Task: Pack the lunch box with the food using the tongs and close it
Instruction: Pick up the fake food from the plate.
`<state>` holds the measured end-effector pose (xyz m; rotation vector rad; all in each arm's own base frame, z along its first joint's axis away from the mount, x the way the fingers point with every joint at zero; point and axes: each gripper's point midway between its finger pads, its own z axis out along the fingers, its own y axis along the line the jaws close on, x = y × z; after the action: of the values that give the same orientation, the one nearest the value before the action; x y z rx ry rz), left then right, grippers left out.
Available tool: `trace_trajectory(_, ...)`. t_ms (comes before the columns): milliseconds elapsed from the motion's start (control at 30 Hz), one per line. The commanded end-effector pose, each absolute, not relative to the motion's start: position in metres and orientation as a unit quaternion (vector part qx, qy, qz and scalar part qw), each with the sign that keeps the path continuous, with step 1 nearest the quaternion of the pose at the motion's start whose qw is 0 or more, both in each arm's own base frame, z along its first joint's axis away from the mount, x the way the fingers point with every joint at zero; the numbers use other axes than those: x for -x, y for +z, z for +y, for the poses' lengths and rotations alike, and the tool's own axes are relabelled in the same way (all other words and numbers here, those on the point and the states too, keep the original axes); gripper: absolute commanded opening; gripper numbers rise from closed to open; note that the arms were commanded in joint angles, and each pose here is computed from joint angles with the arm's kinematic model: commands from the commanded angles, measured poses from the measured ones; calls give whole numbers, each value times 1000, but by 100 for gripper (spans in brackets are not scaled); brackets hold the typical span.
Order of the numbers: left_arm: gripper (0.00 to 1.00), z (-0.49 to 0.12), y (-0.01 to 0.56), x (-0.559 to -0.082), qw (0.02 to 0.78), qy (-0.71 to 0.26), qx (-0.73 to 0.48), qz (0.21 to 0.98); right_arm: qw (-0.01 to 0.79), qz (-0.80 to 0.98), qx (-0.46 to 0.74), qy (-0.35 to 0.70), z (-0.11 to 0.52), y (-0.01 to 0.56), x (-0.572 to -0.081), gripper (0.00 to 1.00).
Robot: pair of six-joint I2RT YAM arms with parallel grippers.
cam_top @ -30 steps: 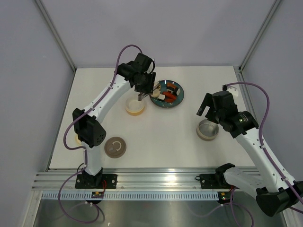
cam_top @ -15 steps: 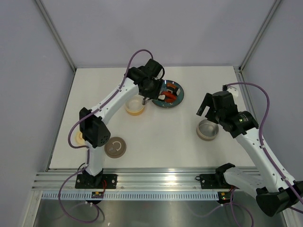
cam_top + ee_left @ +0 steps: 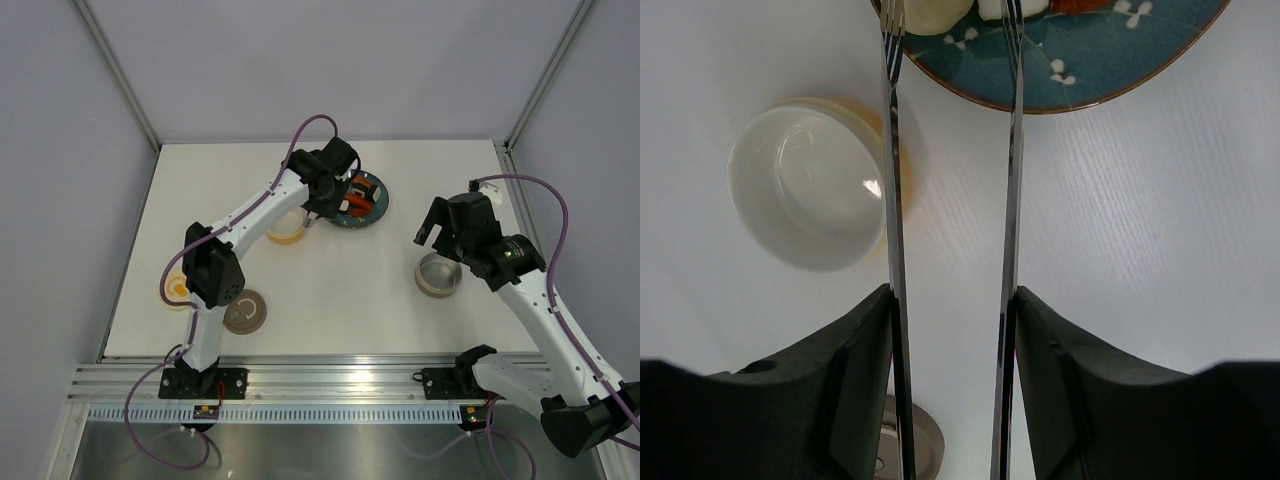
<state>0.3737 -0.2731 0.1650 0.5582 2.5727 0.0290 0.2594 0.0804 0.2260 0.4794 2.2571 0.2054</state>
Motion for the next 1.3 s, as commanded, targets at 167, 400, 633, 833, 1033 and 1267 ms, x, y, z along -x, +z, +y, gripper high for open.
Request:
trace_trajectory(167,51,-275,174,-392,291,25,-209,933,407,887,-195,93,84,231,-264,100)
trace_trajectory(400,51,-277,167,-402,298,36,-218,929,406,888,-196,93,84,230,-264,99)
trace_trajectory(633,50,-277,152,-403,281,49,-225,932,406,888,-195,94,85,231,-263,100)
trace_trajectory(833,35,-279,152,-400,276,39,-225,934,407,887,-196,97,85,232,-263,99)
trace_trajectory(1033,10,-282,175,-393,288,11,-224,931,405,888,-195,97,86,231,-263,99)
trace_trajectory(1267,0,-278,211,-381,311,-16,-214,926,404,887,-197,102,88,231,-265,99)
